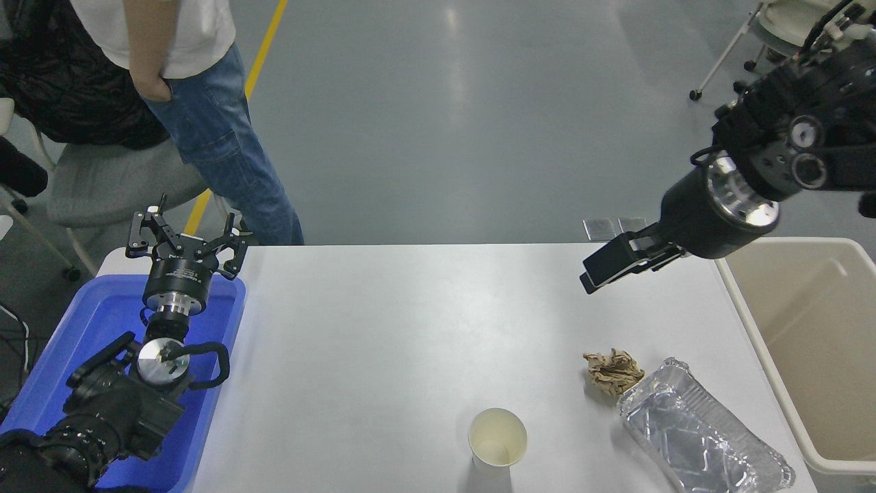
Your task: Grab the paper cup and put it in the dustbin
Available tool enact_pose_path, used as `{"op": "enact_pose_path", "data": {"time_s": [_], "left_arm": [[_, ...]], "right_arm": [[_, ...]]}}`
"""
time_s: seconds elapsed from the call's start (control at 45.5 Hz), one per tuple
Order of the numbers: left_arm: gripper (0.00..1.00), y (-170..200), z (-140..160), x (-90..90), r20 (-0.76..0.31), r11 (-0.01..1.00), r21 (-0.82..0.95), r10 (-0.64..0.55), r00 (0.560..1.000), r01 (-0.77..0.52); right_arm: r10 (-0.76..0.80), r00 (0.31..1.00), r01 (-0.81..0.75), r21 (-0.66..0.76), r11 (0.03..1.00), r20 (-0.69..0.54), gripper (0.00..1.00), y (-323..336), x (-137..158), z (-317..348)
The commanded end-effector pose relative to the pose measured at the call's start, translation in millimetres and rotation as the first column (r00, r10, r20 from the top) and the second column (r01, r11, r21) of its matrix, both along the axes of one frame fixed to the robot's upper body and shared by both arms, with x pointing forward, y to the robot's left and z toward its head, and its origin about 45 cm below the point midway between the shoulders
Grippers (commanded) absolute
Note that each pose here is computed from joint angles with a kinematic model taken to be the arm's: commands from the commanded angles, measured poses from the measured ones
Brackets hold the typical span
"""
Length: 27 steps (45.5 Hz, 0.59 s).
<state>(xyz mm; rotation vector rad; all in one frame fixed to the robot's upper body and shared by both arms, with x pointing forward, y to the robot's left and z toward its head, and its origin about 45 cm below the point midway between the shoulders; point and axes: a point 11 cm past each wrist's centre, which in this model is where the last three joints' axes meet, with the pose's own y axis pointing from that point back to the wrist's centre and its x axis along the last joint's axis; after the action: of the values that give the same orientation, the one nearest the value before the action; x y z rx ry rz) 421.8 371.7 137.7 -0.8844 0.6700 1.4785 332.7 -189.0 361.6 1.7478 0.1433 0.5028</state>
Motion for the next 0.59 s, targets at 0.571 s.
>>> {"op": "enact_pose_path", "data": {"time_s": [0.571], "left_arm": [[0.99,-0.7,-2.0,-1.3,-0.002,1.0,-0.009,0.004,1.0,-0.004]], "right_arm": [[-0.113,0.98,0.123,0.058,0.991,-0.161,1.0,39.3,-18.7,-32.7]]}}
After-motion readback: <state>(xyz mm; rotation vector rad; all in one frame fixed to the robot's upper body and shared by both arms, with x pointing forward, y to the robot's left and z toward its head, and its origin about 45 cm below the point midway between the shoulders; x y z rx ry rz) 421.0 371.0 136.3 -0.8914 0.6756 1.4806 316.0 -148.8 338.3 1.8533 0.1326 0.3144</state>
